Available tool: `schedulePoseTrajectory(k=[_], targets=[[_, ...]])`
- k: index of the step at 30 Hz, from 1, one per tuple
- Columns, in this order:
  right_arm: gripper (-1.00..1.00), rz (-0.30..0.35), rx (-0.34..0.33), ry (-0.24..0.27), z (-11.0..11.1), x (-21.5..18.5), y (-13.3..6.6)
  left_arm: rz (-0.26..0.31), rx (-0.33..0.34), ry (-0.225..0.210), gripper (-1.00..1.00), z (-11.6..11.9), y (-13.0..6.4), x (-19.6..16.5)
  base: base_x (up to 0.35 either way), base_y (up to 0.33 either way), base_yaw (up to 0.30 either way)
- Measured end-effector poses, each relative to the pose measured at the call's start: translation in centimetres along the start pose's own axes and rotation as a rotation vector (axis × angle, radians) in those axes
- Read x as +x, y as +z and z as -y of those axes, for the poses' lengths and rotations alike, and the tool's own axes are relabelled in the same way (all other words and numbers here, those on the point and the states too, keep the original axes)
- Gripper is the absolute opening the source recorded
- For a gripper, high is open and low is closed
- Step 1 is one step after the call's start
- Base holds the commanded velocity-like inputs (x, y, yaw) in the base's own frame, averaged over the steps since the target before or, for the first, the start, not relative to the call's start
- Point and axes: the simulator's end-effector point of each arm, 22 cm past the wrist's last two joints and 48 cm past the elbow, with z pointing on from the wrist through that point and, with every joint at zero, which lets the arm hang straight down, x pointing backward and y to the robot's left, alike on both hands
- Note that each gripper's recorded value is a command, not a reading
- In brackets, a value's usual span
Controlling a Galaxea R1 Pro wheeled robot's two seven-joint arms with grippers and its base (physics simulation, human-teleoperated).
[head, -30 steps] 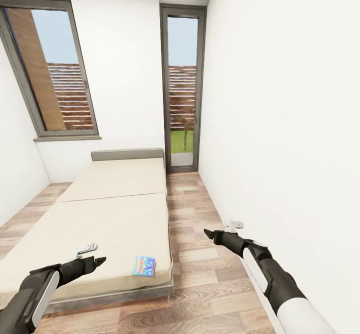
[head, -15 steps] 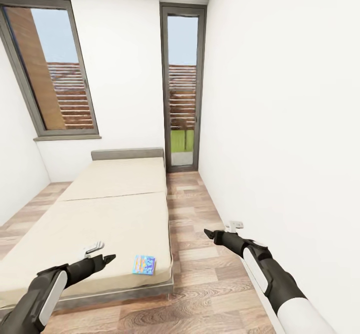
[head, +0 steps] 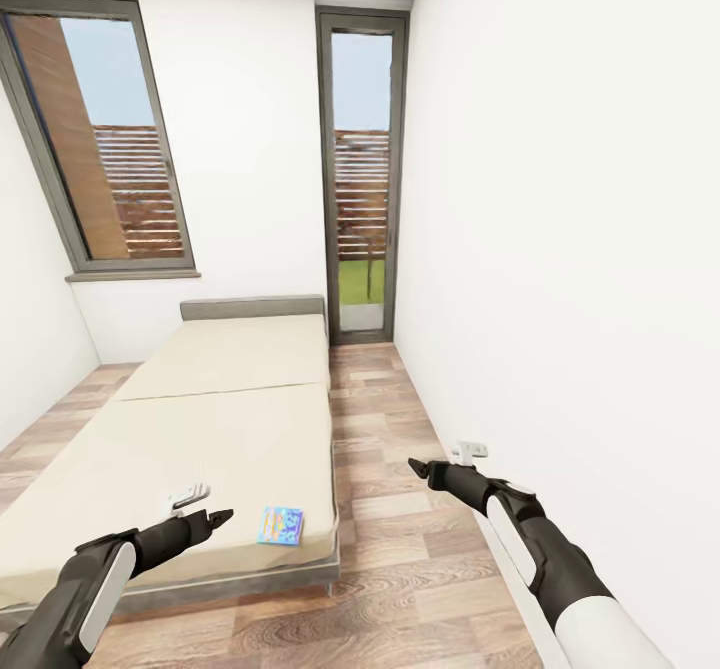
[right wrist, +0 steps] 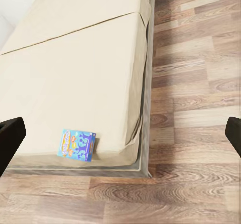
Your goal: Put all the toys in the child's room - the three board games (two on the bed and one on the table), the two jigsaw puzzles on the table, and the tennis ball on the table - inside the toy box on the table in the child's room.
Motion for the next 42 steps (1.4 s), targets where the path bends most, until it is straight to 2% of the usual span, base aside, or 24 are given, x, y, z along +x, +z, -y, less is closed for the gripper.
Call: schedulePoseTrajectory(k=[21, 36, 42], targets=[[1.0, 0.001, -0.004, 0.0, -0.17, -0.01, 0.03, 0.002, 0.001, -0.001, 1.0, 0.02, -0.01, -0.04, -0.004, -0.095, 0.004], [1.0, -0.003, -0.009, -0.005, -0.67, 0.15, 0.18, 0.002, 0.0, 0.0, 1.0, 0.0, -0.02, -0.04, 0.006, -0.092, 0.234], [1.0, 0.0, -0.008, -0.003, -0.52, 0.06, 0.13, 0.002, 0.001, 0.0, 1.0, 0.01, -0.01, -0.04, 0.007, -0.051, 0.095]])
